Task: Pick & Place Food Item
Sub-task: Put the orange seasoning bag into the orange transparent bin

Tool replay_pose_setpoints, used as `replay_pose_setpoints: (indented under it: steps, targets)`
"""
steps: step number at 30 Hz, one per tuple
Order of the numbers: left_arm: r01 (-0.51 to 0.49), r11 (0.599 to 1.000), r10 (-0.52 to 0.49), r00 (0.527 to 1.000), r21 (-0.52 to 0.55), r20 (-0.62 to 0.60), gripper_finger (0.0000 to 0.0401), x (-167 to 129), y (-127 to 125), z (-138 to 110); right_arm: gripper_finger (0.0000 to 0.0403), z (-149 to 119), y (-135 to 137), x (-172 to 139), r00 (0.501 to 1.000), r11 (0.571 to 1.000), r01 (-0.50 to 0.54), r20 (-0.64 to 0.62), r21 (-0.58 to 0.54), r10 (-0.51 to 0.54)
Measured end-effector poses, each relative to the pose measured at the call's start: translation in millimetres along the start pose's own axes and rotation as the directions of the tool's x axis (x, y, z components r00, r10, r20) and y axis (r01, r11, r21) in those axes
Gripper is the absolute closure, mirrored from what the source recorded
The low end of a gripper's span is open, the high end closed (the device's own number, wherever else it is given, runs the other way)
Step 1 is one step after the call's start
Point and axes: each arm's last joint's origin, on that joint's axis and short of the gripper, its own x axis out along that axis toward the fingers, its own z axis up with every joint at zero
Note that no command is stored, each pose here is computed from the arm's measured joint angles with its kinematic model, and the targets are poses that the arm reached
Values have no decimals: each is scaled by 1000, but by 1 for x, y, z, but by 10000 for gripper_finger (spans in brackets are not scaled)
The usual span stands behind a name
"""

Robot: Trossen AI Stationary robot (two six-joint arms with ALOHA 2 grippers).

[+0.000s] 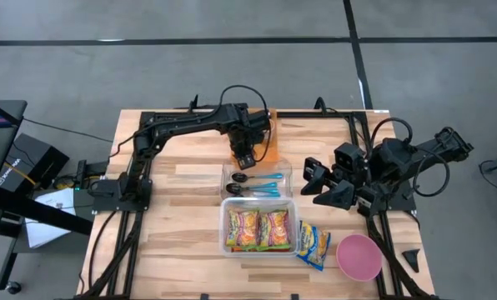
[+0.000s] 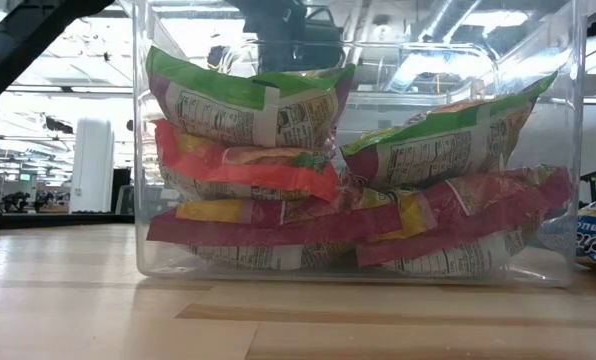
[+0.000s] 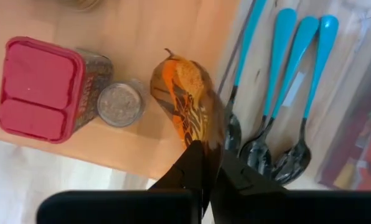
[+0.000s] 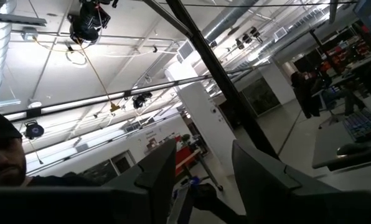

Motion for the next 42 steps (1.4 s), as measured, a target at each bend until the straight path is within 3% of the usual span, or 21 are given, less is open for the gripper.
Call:
replay_pose_setpoints:
  steps: [28,35,42]
  targets:
    - [-23,998,26,999,56,-38,400,0,10,-4,249,-1,-1,0,1000,1000,6,-8,-7,-6]
    - [-14,999,19,993,46,-118,399,24,9,-15,250,-1,-1,0,1000,1000,6,-9,-7,-6]
    - [-14,998,19,996,58,-91,367,24,4,-19,248,-1,-1,0,1000,1000,5,-9,-6,-6]
